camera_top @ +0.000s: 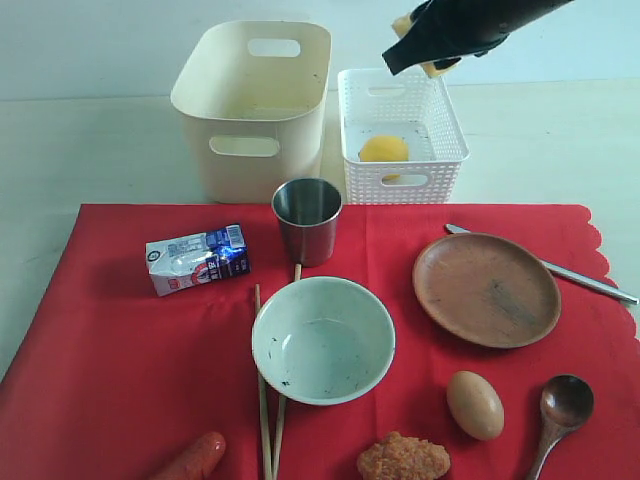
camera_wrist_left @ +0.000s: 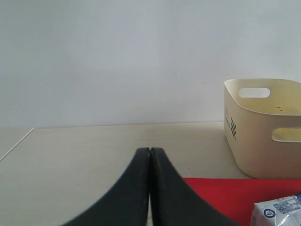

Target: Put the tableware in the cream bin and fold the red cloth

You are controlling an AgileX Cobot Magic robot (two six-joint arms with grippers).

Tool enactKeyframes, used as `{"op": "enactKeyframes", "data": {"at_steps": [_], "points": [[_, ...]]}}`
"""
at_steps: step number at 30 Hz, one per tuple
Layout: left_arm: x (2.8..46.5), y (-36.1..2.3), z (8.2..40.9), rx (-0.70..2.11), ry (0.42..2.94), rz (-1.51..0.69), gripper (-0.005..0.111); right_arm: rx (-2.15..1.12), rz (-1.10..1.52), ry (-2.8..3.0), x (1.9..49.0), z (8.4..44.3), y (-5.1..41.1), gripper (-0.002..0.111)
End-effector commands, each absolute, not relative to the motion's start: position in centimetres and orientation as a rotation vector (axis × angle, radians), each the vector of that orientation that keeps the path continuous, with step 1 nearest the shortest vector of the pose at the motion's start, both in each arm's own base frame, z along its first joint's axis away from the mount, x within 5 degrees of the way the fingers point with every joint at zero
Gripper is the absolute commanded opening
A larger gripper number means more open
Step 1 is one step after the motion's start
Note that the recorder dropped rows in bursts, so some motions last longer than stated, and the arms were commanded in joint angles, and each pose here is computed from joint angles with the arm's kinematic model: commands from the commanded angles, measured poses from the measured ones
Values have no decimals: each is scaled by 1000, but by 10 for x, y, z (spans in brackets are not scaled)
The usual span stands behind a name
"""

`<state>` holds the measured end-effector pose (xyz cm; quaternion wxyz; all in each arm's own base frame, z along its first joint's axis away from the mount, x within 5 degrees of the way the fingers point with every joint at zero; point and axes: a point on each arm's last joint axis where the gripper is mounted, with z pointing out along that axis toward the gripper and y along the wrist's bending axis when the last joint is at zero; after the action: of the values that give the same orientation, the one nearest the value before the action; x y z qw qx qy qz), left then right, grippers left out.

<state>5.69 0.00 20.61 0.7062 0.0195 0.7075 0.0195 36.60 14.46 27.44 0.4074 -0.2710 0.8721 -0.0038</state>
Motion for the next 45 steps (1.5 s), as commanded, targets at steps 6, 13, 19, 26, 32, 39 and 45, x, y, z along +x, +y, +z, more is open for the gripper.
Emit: {"op": "enactKeyframes", "data": {"at_steps": [6,13,19,26,32,39,45], "points": [[56,0,205,34,1572,33,3,-673,37,2227,398,200,157,0],[56,0,205,34,1572,33,3,-513,132,2196,418,164,157,27],[56,0,205,34,1572,33,3,-456,153,2247,418,157,155,74],[56,0,205,34,1572,33,3,-466,112,2311,407,181,149,73],[56,0,205,34,1572,33,3,-445,97,2308,392,224,142,46],[56,0,205,34,1572,33,3,-391,148,2189,352,267,129,12],[56,0,205,34,1572,33,3,-309,265,2125,293,270,117,0]]}}
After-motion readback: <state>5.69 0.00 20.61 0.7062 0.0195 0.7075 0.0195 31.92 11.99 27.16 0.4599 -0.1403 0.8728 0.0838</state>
